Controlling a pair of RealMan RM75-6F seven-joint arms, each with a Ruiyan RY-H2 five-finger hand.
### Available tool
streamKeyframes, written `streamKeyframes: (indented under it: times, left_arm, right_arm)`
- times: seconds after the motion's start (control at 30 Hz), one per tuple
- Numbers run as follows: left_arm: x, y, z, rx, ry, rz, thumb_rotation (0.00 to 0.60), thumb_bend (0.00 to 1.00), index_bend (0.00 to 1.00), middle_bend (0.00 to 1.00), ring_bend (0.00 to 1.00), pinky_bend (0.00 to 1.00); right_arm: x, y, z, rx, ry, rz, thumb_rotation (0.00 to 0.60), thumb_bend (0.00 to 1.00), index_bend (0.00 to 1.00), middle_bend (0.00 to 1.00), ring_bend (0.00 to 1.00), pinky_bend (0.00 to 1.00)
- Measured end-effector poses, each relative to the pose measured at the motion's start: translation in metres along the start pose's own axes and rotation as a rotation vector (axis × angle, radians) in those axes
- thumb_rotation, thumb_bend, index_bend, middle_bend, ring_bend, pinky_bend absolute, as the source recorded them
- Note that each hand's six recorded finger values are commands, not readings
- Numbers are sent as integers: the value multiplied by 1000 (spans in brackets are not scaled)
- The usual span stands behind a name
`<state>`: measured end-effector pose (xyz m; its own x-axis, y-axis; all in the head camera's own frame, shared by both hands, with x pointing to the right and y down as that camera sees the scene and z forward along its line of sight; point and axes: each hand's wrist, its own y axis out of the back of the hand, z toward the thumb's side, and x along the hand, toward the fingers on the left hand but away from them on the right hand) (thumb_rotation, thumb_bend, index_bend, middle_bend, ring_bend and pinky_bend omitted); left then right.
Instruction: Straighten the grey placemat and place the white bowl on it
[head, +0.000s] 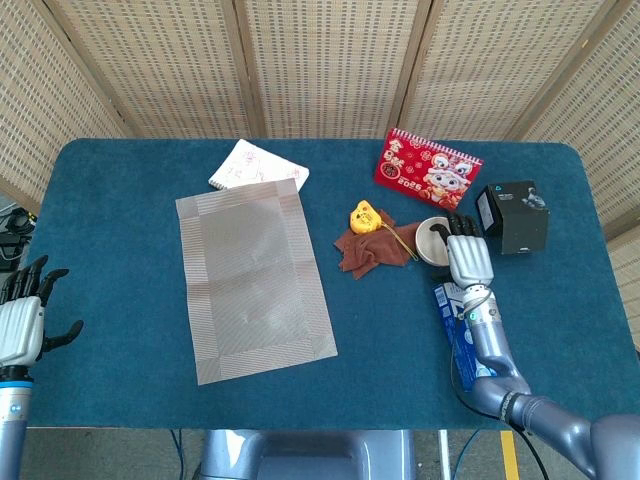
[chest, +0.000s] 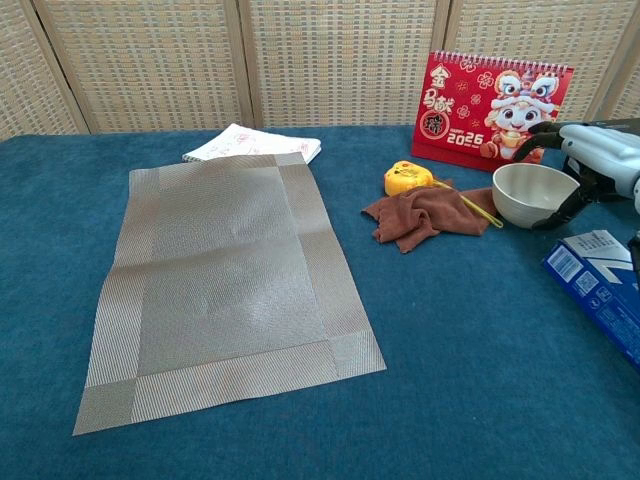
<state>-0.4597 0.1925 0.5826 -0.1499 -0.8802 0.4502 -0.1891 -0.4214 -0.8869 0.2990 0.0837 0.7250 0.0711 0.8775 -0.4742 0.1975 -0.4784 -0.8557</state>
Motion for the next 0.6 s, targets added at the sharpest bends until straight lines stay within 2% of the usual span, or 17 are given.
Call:
streamKeyframes:
  times: [0.17,0.37,0.6]
  left_arm:
    - [-5,5,6,-9,-27,6,600,236,150,0,0,0]
    - [-10,15,11,-23,-53,27,600,236,140,0,0,0]
    - [-12,22,9,-38,-52,38,600,236,138,0,0,0]
  right_arm:
    - [38,-3,28,-37,87,3,600,173,207,0,0,0]
    - [78,-17,65,-9,199,47,600,150,195,0,0,0]
    - [97,-36,100,-30,268,102,600,149,194,0,0,0]
